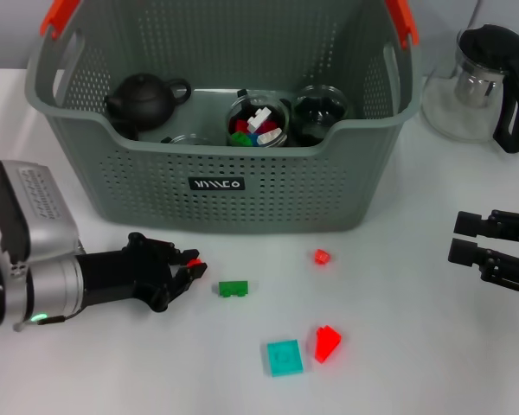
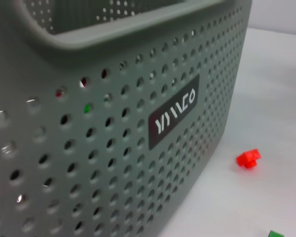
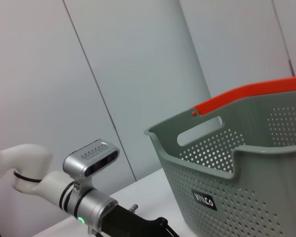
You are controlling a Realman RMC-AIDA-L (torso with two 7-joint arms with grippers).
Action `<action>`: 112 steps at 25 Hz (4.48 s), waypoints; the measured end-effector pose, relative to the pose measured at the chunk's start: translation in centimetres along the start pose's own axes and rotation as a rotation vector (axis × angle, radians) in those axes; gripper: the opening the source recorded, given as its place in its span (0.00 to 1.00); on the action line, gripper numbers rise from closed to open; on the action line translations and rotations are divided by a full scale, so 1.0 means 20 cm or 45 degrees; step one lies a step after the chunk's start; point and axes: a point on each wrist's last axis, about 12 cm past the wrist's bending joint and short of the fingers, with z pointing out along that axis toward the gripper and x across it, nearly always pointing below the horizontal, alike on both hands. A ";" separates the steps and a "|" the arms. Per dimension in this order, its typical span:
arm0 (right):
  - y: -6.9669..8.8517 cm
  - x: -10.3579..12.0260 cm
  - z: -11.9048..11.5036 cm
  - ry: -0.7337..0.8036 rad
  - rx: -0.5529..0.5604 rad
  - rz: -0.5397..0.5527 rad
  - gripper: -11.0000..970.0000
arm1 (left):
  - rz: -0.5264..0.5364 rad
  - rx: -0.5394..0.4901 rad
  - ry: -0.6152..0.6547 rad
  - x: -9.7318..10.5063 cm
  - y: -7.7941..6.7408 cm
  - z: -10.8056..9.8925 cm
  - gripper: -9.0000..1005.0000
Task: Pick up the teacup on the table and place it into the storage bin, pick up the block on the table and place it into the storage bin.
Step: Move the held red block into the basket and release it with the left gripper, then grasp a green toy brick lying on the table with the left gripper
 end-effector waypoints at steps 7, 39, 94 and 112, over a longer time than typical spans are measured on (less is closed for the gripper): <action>0.00 0.00 0.00 -0.006 -0.001 0.001 0.52 | -0.072 0.188 -0.171 -0.09 -0.01 -0.20 0.17; -0.01 -0.02 0.01 -0.012 -0.011 -0.014 0.52 | -0.235 -0.190 0.281 -1.11 0.39 0.13 0.24; -0.01 -0.02 0.01 -0.010 -0.006 -0.012 0.52 | 0.059 0.221 0.000 -0.03 -0.11 0.07 0.54; -0.01 -0.02 0.01 -0.008 0.000 -0.012 0.52 | 0.109 0.185 0.008 -0.02 -0.10 0.08 0.49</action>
